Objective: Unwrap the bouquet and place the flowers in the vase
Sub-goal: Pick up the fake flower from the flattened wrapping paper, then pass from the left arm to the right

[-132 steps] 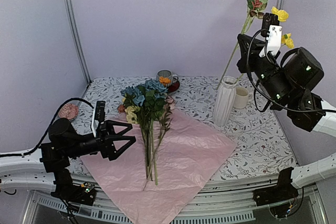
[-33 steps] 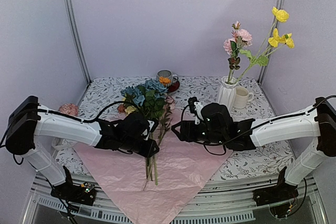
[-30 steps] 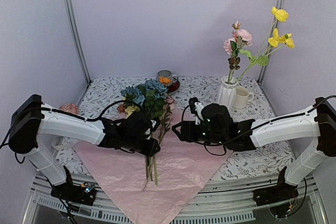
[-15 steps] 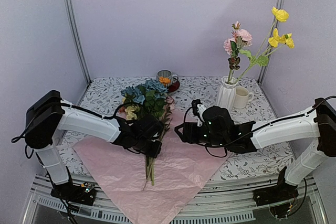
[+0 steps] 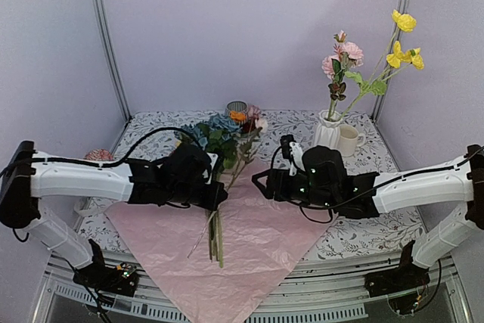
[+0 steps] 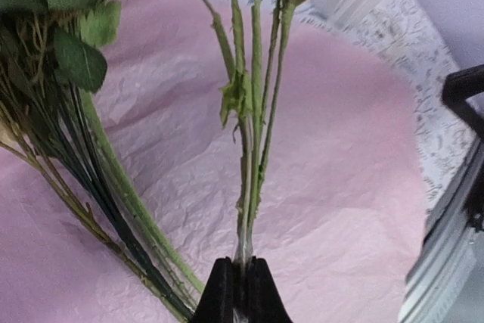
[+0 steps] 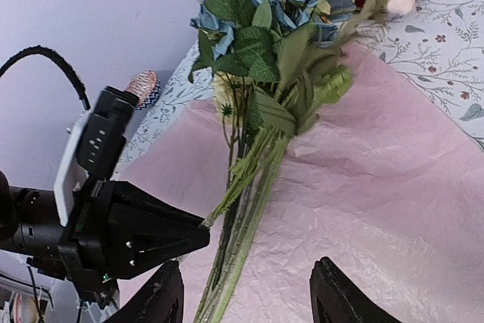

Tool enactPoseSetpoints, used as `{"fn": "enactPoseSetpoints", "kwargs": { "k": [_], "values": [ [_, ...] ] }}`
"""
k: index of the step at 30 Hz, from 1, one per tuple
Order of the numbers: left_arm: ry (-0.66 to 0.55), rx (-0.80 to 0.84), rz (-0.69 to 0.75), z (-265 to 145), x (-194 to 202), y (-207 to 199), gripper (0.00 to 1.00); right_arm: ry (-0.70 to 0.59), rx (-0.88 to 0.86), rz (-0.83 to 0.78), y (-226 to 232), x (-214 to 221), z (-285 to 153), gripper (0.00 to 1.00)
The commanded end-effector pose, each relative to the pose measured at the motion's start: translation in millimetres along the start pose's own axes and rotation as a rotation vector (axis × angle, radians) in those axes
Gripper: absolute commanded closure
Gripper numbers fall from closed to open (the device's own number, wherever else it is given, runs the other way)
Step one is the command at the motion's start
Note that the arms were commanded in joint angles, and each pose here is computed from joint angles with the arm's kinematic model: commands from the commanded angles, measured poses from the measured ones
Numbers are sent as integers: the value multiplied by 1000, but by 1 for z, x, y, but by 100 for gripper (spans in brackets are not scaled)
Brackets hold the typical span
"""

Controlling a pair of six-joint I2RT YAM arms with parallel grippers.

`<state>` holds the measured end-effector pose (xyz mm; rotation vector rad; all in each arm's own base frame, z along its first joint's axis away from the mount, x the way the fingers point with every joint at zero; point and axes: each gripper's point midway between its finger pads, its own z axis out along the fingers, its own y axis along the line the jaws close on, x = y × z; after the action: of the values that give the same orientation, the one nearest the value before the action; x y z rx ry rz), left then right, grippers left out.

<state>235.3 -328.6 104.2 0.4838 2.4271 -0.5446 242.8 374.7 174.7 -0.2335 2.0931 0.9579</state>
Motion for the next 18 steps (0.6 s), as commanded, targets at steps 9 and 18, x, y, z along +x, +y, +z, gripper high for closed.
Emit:
{"fn": "enactPoseSetpoints", "kwargs": {
  "k": [9, 18],
  "values": [
    [-356, 395, 67, -85, -47, -54, 100, -226, -465, -69, 110, -61, -46, 41],
    [-514, 556, 18, -129, -49, -57, 100, -233, -547, -81, 134, -62, -44, 45]
  ]
}}
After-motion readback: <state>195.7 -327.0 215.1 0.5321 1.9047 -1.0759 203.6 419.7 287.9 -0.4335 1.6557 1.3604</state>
